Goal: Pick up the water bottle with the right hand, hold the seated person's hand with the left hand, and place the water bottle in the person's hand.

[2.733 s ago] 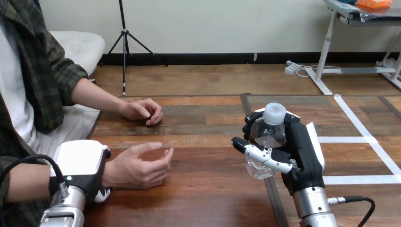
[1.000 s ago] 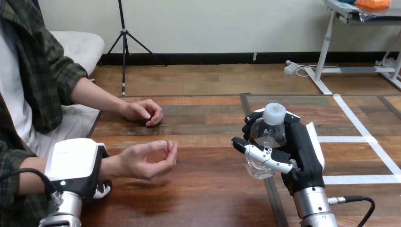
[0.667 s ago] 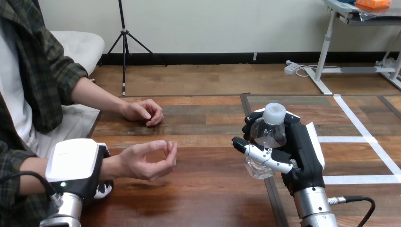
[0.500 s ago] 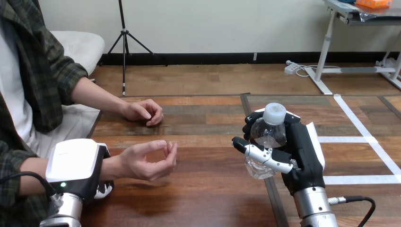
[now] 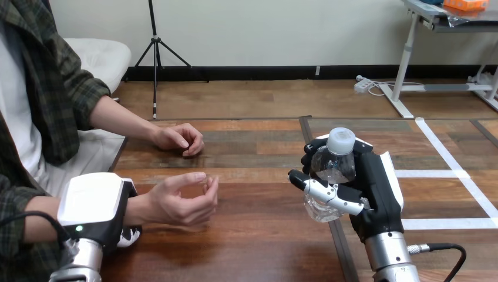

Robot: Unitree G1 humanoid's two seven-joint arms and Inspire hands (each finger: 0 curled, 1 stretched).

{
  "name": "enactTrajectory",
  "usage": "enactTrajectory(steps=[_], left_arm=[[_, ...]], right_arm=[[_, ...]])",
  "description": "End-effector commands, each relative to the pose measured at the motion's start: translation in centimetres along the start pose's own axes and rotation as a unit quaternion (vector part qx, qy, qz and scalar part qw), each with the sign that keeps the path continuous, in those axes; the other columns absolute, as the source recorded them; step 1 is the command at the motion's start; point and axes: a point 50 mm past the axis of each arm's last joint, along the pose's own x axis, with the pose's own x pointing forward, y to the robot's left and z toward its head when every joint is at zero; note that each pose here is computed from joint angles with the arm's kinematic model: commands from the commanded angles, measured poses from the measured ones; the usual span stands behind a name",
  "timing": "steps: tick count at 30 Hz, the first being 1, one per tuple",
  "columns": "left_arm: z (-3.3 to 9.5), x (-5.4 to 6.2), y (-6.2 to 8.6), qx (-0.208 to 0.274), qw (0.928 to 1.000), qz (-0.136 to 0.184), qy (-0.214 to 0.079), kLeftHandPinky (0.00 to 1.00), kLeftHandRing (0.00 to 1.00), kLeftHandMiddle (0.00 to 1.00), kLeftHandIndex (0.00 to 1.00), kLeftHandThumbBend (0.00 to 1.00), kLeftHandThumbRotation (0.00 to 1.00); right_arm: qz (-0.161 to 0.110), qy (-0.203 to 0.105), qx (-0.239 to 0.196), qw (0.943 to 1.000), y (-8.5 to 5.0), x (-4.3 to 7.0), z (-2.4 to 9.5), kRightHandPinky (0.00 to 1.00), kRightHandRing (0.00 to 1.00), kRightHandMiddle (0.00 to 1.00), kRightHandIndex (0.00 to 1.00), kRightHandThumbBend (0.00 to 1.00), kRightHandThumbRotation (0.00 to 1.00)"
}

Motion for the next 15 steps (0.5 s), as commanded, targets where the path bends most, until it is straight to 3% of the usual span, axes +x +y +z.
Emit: enactTrajectory(steps=[1,15], left_arm=[[0.0,0.5,-0.7,0.01,0.9992,-0.038,0.011,0.49,0.53,0.58,0.58,0.87,0.0],[0.5,1.4,-2.1,0.028,0.9979,-0.057,0.013,0.54,0.57,0.61,0.61,0.85,0.0]], right_arm=[[0.002,-0.083,-0.006,0.9965,-0.3,3.0,3.2,0.4,0.43,0.47,0.48,0.7,0.0],[0.001,-0.082,-0.003,0.9967,-0.4,3.0,3.2,0.4,0.43,0.47,0.48,0.7,0.0]])
